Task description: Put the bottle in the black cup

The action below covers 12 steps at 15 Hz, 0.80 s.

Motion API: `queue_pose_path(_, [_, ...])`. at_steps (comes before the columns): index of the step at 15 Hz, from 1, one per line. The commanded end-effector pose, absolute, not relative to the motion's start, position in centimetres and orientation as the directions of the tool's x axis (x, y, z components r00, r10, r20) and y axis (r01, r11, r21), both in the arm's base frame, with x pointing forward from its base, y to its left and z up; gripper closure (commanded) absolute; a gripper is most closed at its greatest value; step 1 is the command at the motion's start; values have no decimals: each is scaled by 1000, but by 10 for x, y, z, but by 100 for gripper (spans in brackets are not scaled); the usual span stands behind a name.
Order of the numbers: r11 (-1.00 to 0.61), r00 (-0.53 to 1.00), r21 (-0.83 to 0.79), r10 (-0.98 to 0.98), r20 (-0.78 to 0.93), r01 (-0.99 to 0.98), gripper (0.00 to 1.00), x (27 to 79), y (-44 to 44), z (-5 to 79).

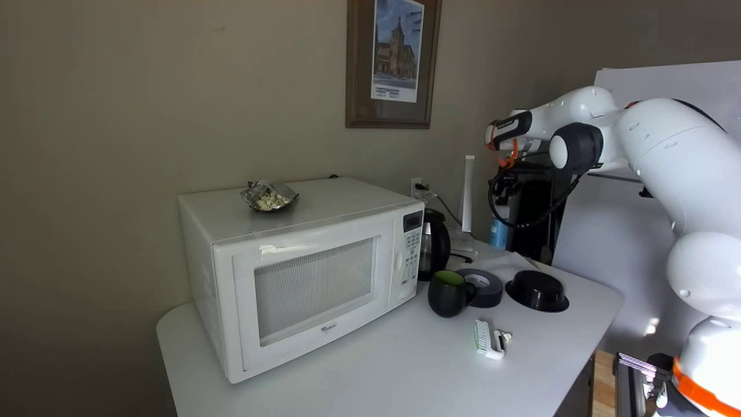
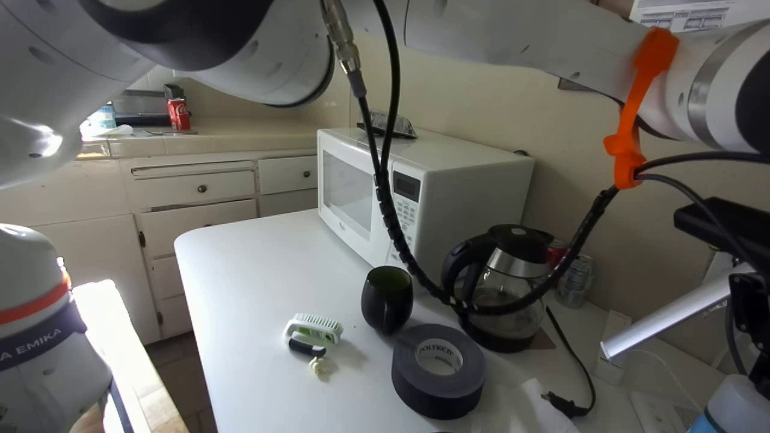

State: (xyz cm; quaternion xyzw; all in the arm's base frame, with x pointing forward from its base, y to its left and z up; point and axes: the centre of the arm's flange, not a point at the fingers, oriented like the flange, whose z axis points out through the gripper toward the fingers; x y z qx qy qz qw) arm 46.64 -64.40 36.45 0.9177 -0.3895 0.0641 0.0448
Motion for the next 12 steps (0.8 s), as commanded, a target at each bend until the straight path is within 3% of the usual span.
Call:
queue_pose_path(1, [-776, 775, 36, -624, 99, -630, 93, 417, -605, 385])
queue_pose_path(12, [-959, 962, -74, -274, 10, -273, 93, 345, -528, 374])
